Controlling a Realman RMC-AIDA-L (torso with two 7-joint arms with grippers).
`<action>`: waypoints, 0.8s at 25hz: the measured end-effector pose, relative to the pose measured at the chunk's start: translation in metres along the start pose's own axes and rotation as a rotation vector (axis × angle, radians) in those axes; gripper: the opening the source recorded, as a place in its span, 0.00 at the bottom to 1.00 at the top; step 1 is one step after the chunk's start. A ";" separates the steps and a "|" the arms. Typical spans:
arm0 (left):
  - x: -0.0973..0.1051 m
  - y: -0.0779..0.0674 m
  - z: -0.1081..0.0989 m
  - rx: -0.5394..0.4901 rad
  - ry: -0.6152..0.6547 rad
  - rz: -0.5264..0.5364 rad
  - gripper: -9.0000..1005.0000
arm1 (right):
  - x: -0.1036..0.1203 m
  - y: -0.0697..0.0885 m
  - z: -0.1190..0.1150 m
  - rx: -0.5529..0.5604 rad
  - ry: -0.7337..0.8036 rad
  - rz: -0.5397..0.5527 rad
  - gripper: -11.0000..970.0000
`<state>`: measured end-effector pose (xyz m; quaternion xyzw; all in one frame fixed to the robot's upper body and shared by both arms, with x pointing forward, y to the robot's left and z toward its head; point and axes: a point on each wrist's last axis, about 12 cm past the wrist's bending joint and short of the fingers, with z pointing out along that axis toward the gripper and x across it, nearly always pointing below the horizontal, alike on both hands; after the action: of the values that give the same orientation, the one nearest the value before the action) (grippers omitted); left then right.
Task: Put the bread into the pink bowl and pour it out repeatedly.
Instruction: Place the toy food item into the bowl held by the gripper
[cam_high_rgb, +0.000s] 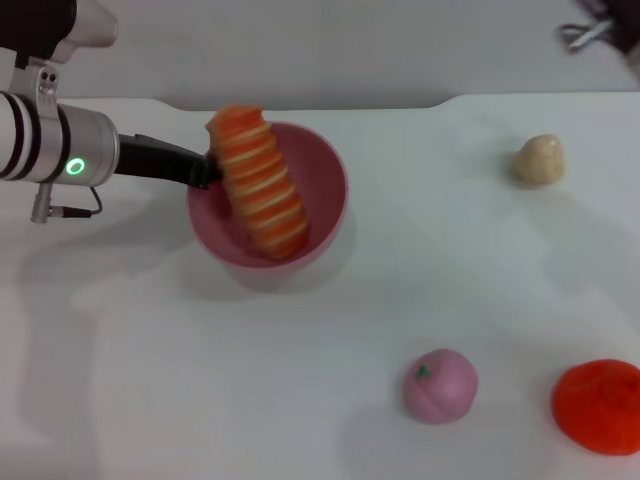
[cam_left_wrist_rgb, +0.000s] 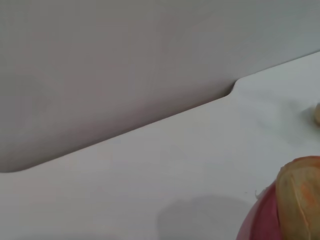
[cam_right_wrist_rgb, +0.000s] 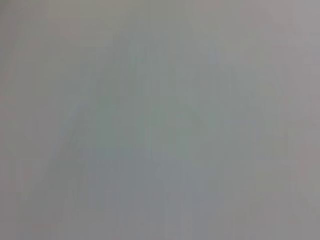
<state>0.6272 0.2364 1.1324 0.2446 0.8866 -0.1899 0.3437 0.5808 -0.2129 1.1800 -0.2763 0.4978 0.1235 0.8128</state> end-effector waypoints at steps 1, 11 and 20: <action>-0.001 0.000 0.000 0.001 -0.002 0.000 0.04 | 0.001 -0.006 -0.007 0.052 -0.013 -0.002 0.55; -0.022 -0.040 0.022 0.092 -0.046 0.088 0.04 | 0.032 -0.058 -0.095 0.550 -0.038 -0.071 0.55; -0.040 -0.093 0.048 0.153 -0.161 0.193 0.04 | 0.042 -0.076 -0.142 0.728 0.000 -0.112 0.55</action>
<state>0.6255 0.1252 1.1424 0.3381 0.8115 -0.2422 0.4105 0.5314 -0.3597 1.1183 0.0043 0.4934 -0.1066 0.8632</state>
